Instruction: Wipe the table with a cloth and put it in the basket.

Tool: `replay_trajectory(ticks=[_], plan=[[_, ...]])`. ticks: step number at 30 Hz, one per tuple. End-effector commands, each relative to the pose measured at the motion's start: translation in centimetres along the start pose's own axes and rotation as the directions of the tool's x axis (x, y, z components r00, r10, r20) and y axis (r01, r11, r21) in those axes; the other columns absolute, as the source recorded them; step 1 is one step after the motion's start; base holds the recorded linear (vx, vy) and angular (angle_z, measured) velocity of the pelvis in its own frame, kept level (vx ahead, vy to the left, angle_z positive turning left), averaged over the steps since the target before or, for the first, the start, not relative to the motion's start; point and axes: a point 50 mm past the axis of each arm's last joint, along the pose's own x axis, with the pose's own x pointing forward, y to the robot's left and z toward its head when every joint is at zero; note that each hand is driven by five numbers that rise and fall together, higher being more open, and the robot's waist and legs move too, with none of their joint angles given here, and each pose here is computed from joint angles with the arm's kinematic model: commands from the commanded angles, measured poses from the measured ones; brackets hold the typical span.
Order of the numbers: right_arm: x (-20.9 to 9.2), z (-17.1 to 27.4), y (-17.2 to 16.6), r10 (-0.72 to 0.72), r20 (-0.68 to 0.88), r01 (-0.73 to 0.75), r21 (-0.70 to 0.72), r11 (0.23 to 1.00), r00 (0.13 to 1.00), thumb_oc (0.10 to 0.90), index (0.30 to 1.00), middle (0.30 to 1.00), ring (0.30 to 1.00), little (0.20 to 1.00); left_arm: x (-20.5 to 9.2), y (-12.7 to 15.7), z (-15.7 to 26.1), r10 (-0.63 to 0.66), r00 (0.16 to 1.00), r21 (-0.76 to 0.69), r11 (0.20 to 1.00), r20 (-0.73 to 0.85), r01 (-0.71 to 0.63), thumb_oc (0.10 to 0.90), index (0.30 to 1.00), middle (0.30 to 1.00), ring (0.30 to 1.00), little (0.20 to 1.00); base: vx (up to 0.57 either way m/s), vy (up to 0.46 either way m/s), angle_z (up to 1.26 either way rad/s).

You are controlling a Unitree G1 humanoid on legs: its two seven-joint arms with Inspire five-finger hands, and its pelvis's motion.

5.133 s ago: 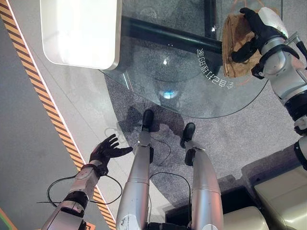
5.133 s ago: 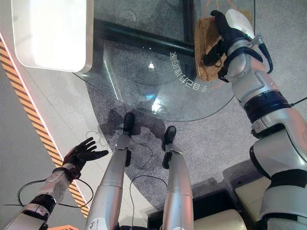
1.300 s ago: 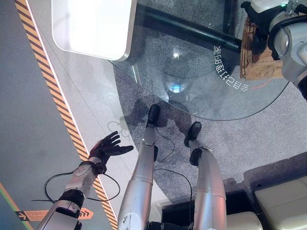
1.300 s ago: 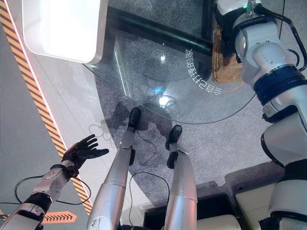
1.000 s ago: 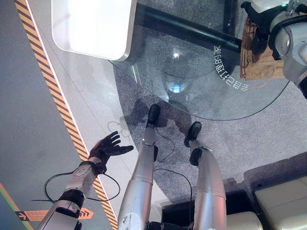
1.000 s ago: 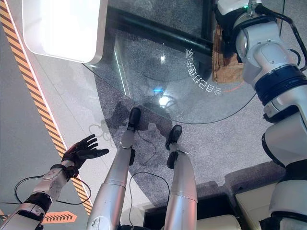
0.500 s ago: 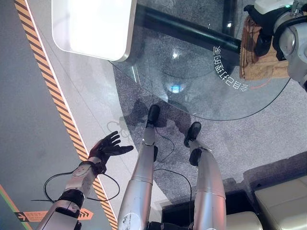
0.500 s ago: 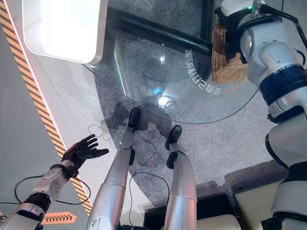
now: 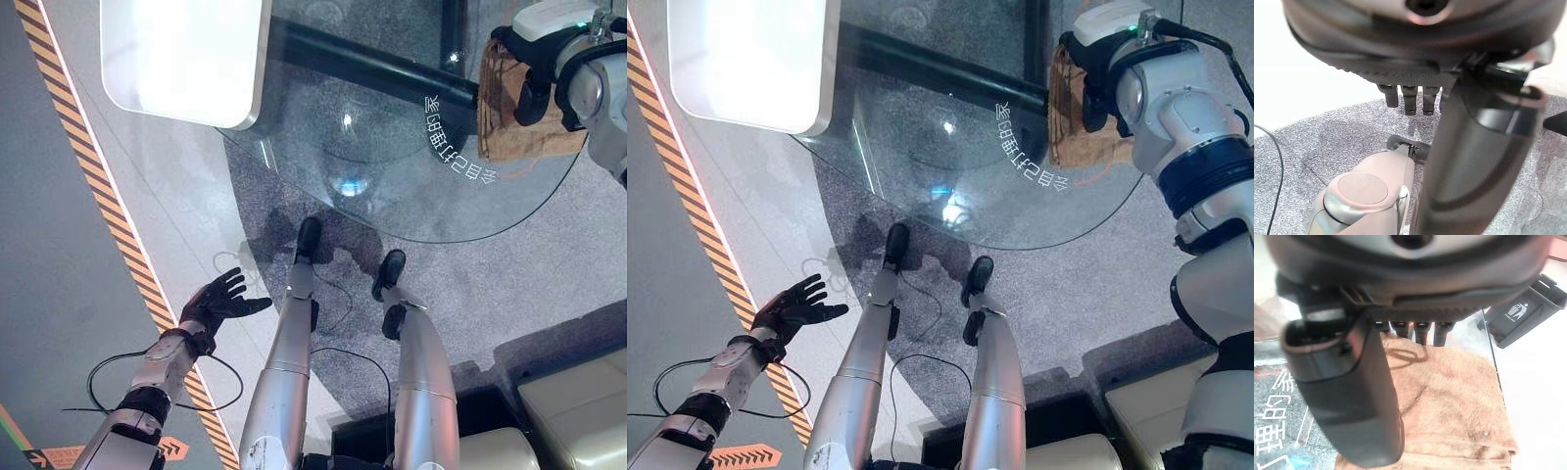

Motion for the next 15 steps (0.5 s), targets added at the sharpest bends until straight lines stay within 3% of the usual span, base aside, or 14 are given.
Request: replay_trajectory(ticks=[1, 15], plan=[[-0.6, -2.3, 0.2, 0.006, -0.058, -0.008, -0.023, 1.0, 0.998, 0.8, 0.9, 0.9, 0.9, 0.9, -1.9, 2.6, -2.2, 0.066, 0.995, 0.032, 0.997, -0.069, -0.064, 0.8, 0.9, 0.9, 0.9, 0.9, 0.0, 0.0, 0.0], [-0.3, -0.8, -0.1, -0.042, -0.012, 0.042, -0.034, 0.999, 0.999, 0.8, 0.9, 0.9, 0.9, 0.9, -1.5, 1.8, -2.2, 0.047, 0.997, 0.024, 0.999, -0.066, -0.046, 0.8, 0.9, 0.9, 0.9, 0.9, 0.01, 0.003, 0.0]])
